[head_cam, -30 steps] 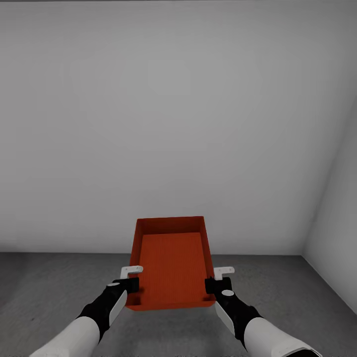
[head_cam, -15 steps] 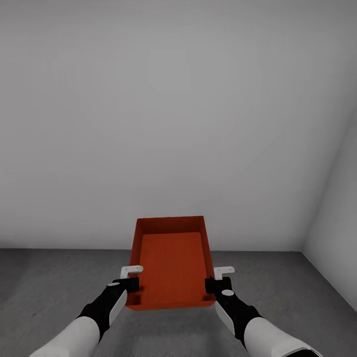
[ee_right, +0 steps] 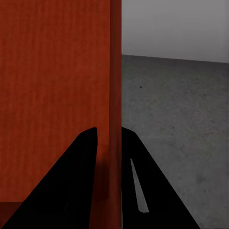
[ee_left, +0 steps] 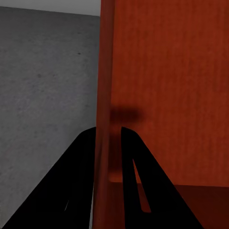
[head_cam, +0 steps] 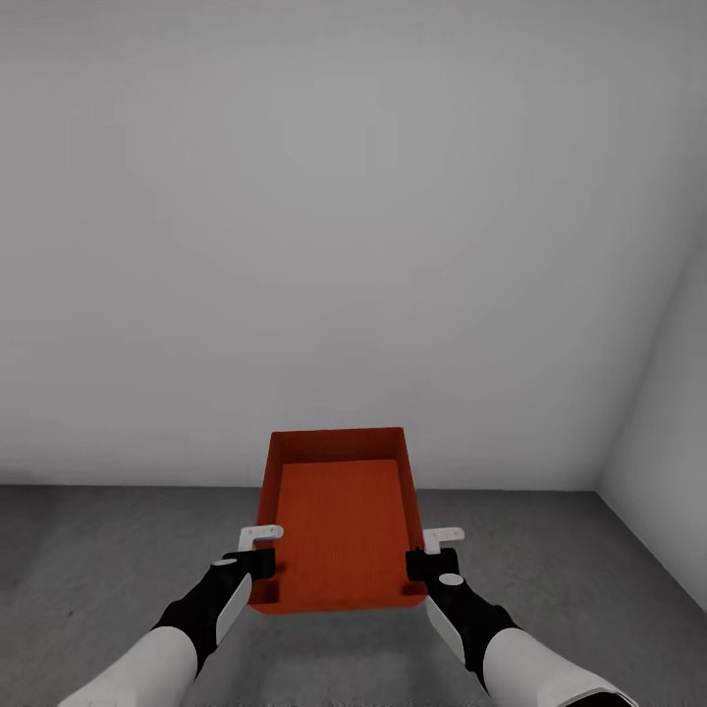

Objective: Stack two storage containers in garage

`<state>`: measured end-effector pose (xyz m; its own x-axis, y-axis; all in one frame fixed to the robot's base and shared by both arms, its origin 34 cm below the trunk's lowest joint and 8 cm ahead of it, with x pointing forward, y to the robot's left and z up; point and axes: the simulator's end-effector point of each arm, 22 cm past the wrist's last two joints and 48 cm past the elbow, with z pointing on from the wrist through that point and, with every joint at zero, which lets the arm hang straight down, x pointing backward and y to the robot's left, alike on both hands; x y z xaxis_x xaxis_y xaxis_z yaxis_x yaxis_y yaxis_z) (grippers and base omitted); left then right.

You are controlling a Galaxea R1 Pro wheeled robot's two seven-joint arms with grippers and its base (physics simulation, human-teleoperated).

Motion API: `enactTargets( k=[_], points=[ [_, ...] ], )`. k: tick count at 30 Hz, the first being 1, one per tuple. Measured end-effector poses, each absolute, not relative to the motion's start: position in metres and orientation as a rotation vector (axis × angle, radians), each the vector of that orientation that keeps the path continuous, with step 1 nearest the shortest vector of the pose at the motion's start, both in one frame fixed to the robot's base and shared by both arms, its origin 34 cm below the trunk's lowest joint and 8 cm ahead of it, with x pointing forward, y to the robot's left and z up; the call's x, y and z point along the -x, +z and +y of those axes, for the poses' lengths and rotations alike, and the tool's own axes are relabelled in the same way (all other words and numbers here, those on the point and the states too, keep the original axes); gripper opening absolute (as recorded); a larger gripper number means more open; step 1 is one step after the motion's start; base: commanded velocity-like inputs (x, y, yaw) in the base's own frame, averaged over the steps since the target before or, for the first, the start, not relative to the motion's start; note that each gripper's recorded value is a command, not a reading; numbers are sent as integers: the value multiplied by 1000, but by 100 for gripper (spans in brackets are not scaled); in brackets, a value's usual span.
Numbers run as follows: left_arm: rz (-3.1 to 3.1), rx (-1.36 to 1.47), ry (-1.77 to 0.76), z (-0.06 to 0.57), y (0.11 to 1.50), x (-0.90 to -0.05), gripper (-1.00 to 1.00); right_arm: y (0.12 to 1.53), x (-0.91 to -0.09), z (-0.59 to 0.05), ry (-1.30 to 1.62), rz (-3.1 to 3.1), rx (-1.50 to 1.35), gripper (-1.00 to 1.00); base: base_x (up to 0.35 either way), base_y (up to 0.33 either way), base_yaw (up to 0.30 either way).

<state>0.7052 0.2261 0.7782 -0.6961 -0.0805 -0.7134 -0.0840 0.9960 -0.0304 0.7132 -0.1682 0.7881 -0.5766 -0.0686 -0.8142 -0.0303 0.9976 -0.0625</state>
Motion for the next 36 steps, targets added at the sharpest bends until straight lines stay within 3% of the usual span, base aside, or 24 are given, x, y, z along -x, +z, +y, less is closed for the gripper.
enactTargets(
  k=[36],
  points=[
    [2403,118,7,226,744,-695,-100,754,-704,-168,-51,2246,73,-100,0,0,0]
  ],
)
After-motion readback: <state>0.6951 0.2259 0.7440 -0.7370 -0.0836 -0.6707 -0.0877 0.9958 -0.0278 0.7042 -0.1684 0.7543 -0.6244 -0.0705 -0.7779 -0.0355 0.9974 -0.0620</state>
